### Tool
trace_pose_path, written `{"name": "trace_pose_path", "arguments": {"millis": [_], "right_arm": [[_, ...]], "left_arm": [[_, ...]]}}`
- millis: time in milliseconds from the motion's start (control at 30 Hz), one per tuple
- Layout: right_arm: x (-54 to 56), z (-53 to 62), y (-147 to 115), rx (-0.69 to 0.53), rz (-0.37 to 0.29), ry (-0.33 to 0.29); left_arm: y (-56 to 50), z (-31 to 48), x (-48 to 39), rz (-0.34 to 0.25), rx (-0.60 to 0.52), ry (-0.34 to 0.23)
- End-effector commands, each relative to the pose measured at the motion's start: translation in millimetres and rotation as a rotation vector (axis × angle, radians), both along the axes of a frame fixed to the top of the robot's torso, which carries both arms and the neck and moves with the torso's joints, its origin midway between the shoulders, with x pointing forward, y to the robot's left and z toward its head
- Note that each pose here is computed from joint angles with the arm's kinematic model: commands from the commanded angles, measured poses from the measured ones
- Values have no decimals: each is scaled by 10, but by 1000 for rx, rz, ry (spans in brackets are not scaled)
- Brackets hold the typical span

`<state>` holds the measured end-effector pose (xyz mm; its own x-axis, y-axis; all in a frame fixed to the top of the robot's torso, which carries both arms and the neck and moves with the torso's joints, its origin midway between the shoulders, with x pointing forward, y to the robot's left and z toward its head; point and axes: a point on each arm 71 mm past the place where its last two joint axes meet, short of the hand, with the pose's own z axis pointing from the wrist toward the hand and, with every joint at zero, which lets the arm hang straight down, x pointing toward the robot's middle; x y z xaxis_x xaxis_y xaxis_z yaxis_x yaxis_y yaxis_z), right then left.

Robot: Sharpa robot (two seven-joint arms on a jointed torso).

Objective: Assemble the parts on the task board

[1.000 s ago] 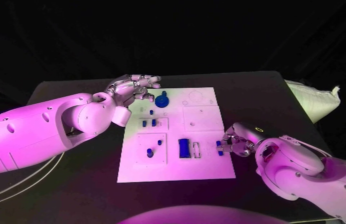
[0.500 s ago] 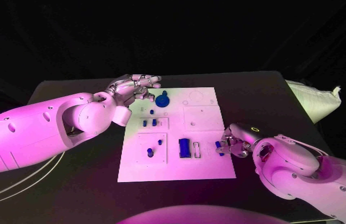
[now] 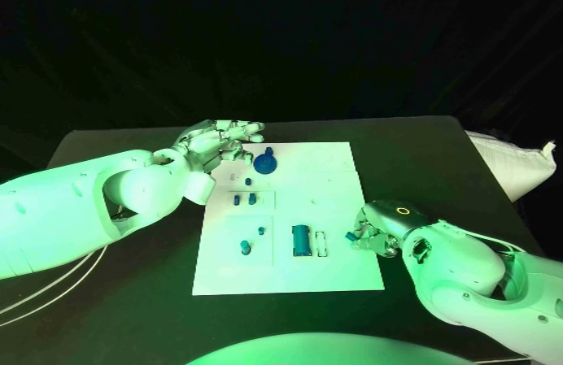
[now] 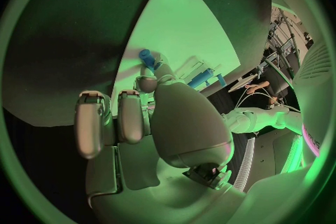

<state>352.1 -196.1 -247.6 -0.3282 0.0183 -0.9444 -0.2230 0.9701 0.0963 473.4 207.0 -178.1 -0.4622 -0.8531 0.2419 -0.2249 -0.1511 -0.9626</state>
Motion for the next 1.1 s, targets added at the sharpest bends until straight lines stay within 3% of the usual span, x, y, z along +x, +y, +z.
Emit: {"name": "trace_pose_path", "arguments": {"millis": [33, 267, 767, 1100], "right_arm": [[-42, -168, -40, -140, 26, 58], [-44, -181, -2, -105, 20, 67], [-106, 79, 106, 338, -91, -51], [-150, 81, 133, 451, -153, 42]], "left_arm": [[-18, 17, -5, -8, -18, -16], [-19, 18, -7, -8, -19, -18], [-19, 10, -14, -12, -19, -14], [-20, -1, -19, -15, -20, -10]]}}
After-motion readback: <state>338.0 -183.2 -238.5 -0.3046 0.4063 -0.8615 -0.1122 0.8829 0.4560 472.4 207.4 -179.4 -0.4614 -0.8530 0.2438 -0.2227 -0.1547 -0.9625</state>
